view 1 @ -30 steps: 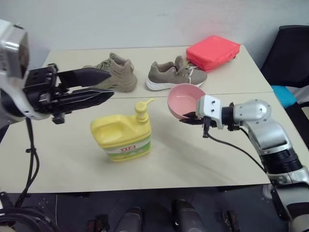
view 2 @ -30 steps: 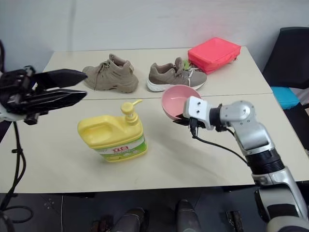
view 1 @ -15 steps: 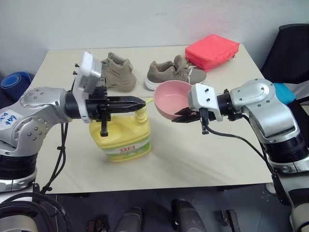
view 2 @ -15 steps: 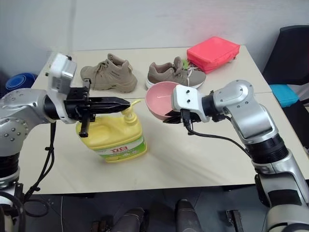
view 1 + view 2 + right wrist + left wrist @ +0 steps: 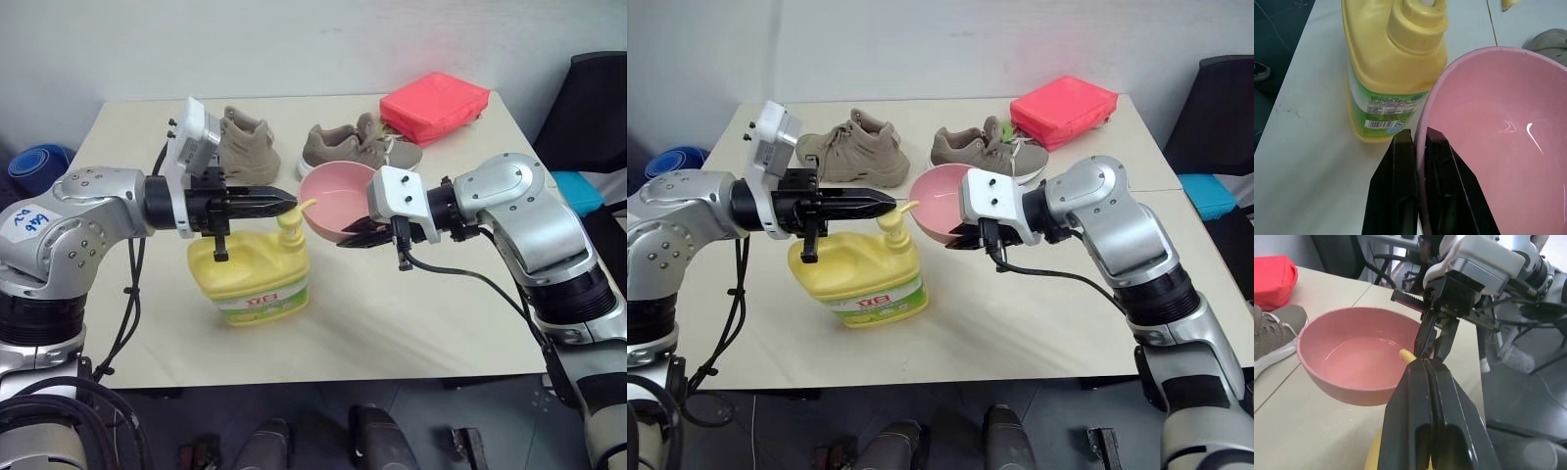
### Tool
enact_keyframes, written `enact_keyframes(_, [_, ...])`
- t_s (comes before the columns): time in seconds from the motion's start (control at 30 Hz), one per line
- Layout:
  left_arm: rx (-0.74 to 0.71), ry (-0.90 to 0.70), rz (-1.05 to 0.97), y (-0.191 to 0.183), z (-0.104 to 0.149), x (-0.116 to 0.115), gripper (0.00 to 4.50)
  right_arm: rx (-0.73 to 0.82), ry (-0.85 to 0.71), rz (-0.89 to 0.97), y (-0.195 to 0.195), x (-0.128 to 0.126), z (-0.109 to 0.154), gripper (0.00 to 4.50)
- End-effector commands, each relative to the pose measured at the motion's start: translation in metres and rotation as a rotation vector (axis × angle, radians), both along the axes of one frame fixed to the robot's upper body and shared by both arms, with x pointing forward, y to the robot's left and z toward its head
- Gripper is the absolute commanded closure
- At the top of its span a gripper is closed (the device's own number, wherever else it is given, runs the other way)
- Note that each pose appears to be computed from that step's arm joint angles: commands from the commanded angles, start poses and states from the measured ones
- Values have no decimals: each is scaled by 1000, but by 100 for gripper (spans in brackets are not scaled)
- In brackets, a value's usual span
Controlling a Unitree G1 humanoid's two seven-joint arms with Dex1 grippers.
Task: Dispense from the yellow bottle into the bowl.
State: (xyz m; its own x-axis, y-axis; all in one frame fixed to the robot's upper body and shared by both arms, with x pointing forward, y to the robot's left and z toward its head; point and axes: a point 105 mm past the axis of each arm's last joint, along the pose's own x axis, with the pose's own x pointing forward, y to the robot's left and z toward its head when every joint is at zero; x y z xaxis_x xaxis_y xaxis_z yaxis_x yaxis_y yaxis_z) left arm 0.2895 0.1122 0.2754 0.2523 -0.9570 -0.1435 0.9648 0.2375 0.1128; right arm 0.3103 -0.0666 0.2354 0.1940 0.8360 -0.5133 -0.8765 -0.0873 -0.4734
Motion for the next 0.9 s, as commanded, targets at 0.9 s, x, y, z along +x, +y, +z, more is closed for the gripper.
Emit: enact_keyframes(0.9, [176,76,-3,-2,-33,3,448,17,-68,21,5,-7,15,450])
